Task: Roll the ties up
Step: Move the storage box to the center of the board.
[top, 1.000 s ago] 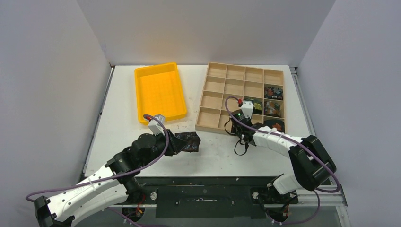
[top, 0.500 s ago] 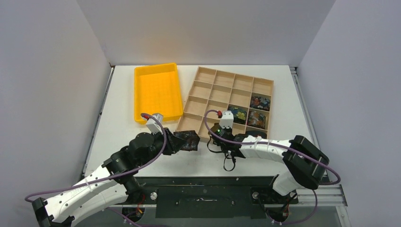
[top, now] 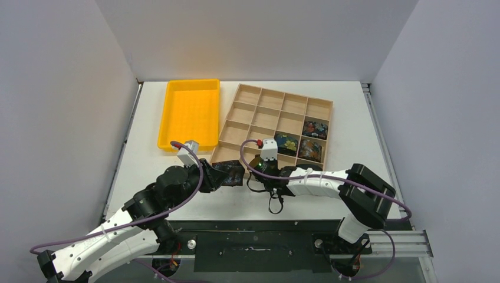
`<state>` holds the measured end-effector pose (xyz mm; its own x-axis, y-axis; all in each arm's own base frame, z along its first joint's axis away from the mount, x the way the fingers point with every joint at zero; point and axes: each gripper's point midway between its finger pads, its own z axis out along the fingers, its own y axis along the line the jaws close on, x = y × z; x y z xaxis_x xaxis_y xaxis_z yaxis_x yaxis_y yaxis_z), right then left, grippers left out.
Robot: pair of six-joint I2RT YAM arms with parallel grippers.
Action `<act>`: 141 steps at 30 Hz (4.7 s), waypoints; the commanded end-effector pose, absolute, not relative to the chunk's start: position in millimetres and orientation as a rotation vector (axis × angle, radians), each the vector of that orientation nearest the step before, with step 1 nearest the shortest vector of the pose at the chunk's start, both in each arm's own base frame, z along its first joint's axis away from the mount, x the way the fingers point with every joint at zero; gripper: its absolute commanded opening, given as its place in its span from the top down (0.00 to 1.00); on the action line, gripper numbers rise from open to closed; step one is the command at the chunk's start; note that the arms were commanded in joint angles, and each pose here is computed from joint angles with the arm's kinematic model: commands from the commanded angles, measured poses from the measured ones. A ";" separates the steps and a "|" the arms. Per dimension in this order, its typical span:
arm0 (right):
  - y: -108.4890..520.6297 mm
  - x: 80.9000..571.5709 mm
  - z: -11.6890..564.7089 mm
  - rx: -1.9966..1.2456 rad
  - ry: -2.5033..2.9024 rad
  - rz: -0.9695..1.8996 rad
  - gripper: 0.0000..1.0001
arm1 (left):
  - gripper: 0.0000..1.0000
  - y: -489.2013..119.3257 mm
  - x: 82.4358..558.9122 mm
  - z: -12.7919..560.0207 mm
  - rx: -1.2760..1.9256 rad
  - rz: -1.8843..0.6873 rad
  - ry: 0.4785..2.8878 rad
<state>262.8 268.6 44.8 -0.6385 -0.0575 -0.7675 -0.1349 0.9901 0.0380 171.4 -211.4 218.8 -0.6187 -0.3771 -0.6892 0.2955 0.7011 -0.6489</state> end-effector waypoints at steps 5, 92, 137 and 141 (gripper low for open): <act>306.7 237.5 25.1 -0.441 2.362 0.221 0.72 | 1.00 -209.2 175.3 248.8 -0.065 -0.969 1.952; 33.4 344.3 21.2 0.287 2.473 -0.150 0.95 | 1.00 -254.3 171.0 226.2 0.161 -1.102 1.941; 20.8 325.4 208.0 0.654 1.849 0.036 0.04 | 1.00 -344.6 205.1 300.6 0.265 -1.366 1.911; 42.5 298.7 216.7 0.571 1.860 0.236 0.02 | 1.00 -374.7 218.1 292.5 0.242 -1.501 1.966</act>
<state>311.9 17.9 218.6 -0.2251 0.4231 -0.8777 0.3914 0.8642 0.3162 211.5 -342.2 253.3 -0.7398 -0.1966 -0.6435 0.4849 0.5073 -0.7124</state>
